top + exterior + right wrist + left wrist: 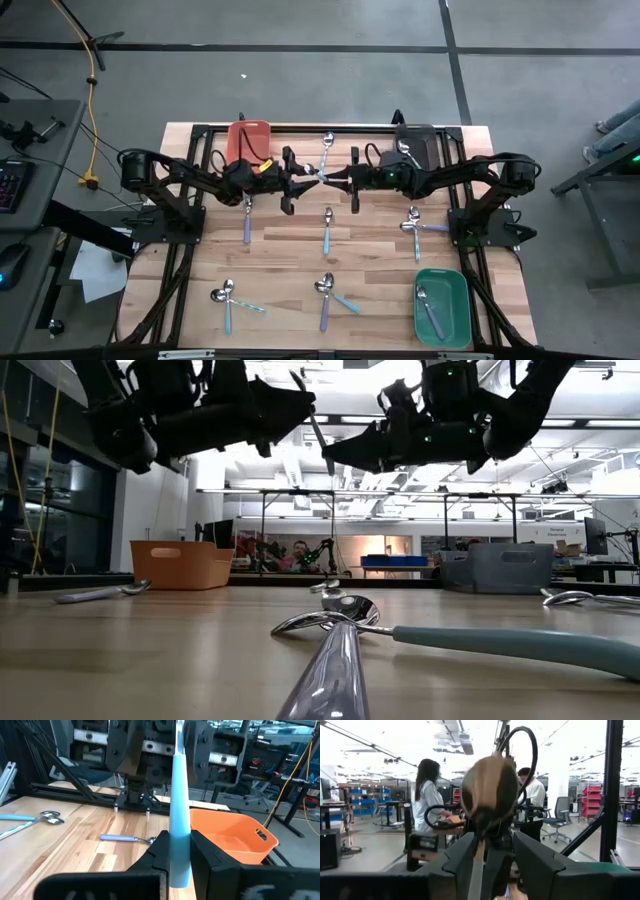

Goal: Sort silverware by color (type)
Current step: Put the blue spoon into the orange bin

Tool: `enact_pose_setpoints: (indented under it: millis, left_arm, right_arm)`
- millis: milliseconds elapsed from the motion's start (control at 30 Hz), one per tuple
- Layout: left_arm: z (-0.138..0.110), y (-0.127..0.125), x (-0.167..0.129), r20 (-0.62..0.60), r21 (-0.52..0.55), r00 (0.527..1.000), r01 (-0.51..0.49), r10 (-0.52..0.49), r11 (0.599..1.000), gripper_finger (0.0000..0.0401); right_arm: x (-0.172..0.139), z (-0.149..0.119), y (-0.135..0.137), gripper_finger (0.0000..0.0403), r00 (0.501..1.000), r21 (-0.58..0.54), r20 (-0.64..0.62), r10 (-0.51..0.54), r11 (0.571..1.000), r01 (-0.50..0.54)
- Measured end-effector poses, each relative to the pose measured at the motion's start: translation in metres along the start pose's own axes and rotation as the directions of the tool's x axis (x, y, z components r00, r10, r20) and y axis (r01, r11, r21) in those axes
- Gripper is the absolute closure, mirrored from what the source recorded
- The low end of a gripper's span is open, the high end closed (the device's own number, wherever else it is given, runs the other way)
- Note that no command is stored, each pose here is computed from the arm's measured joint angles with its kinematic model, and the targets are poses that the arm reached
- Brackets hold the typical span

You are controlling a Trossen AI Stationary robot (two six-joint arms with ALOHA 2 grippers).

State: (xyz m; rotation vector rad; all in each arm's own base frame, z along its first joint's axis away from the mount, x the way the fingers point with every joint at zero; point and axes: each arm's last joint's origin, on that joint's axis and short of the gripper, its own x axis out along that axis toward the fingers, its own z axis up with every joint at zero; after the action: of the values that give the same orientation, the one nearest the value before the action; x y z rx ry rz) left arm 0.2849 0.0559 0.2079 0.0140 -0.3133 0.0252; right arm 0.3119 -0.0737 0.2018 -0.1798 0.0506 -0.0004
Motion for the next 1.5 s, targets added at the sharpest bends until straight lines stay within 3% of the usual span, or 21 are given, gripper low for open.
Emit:
enact_pose_setpoints:
  millis: [200, 433, 800, 933, 1067, 1167, 1333, 1500]
  left_arm:
    - [0.003, 0.002, 0.01, -0.016, 0.039, 1.0, 0.0, 0.0, 0.999, 0.0316]
    - [0.003, 0.002, 0.013, -0.038, 0.111, 0.999, 0.015, -0.01, 0.994, 0.0392]
    - [0.007, 0.016, 0.01, -0.061, 0.112, 0.998, -0.016, 0.023, 0.994, 0.0395]
    - [0.021, 0.029, 0.001, -0.156, 0.115, 0.985, -0.063, 0.08, 0.991, 0.0396]
    - [0.04, 0.043, -0.017, -0.293, 0.115, 0.941, -0.139, 0.167, 0.984, 0.0396]
    - [0.053, 0.054, -0.038, -0.42, 0.111, 0.86, -0.271, 0.292, 0.956, 0.0396]
    - [0.068, 0.075, -0.069, -0.672, 0.174, 0.58, -0.48, 0.46, 0.86, 0.0397]
    - [0.064, 0.097, -0.087, -0.736, 0.27, 0.349, -0.635, 0.58, 0.724, 0.0397]
  right_arm:
    - [0.0, 0.0, 0.0, 0.0384, 1.0, 0.001, -0.004, 0.0, 1.0, 0.0]
    - [0.0, -0.001, 0.001, 0.0383, 1.0, -0.005, -0.011, 0.013, 1.0, -0.013]
    - [0.0, -0.003, -0.002, 0.0317, 0.997, 0.017, -0.04, -0.06, 0.998, 0.061]
    - [0.0, -0.004, -0.005, 0.0295, 0.986, 0.031, -0.061, -0.154, 0.987, 0.156]
    - [-0.001, -0.006, -0.006, 0.029, 0.981, 0.017, -0.086, -0.174, 0.984, 0.176]
    - [-0.001, -0.007, -0.008, 0.0289, 0.981, 0.015, -0.097, -0.168, 0.985, 0.171]
    - [-0.003, -0.008, -0.012, 0.0289, 0.979, 0.023, -0.101, -0.179, 0.983, 0.183]
    - [-0.003, -0.009, -0.012, 0.0289, 0.979, 0.04, -0.102, -0.176, 0.983, 0.181]
